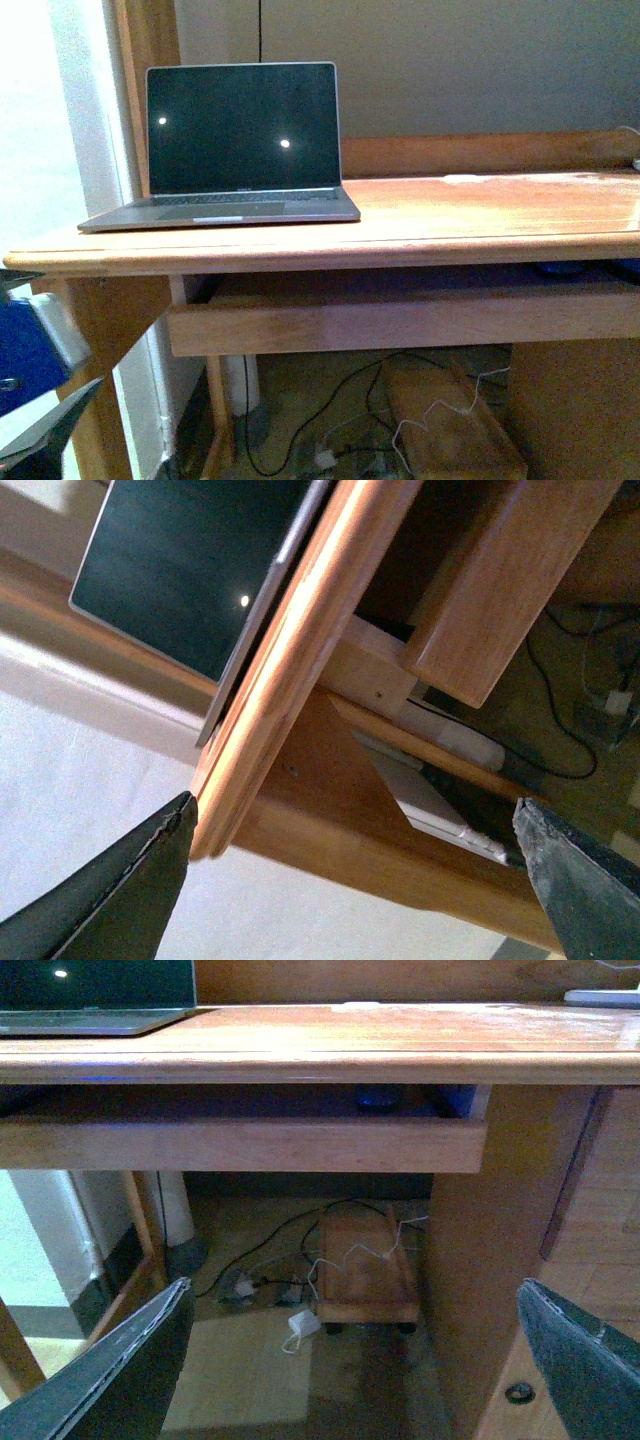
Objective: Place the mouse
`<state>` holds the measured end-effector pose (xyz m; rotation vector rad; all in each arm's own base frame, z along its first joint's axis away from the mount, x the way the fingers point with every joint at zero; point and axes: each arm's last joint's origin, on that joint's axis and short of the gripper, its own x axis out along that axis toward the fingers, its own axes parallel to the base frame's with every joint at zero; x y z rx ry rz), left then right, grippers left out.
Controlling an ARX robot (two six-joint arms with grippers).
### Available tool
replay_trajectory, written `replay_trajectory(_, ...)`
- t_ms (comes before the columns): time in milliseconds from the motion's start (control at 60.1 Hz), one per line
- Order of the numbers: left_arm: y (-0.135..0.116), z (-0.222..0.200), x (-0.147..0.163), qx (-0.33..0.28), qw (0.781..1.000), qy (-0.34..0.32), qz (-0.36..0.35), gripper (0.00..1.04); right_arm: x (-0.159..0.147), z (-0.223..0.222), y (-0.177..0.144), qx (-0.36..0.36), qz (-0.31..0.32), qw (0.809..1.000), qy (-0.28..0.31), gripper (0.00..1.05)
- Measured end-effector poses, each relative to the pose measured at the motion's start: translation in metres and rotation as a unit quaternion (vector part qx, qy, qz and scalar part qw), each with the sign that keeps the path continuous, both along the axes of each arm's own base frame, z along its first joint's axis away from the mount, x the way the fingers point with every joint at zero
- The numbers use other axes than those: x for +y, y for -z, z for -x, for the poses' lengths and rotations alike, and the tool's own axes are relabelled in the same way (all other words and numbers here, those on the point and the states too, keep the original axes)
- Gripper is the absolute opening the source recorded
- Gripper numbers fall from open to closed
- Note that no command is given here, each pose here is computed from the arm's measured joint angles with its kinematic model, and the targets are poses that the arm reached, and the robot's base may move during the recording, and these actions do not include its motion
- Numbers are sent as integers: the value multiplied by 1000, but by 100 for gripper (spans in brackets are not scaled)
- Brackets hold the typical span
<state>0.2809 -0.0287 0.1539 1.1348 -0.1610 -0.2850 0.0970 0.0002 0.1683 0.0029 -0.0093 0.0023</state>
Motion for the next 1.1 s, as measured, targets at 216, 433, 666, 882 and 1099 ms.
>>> replay_trajectory(216,26,-51,-13,-12,996,27,-79,97,0,0,0,0,0,1000,0,97)
replay_trajectory(433,38,-93,-24,-35,991,78,-104,97,0,0,0,0,0,1000,0,97)
replay_trajectory(666,51,-119,-36,-38,987,116,-104,97,0,0,0,0,0,1000,0,97)
replay_trajectory(882,62,-128,-41,-30,985,142,-93,97,0,0,0,0,0,1000,0,97)
replay_trajectory(1099,56,-118,-43,74,984,143,-77,97,0,0,0,0,0,1000,0,97)
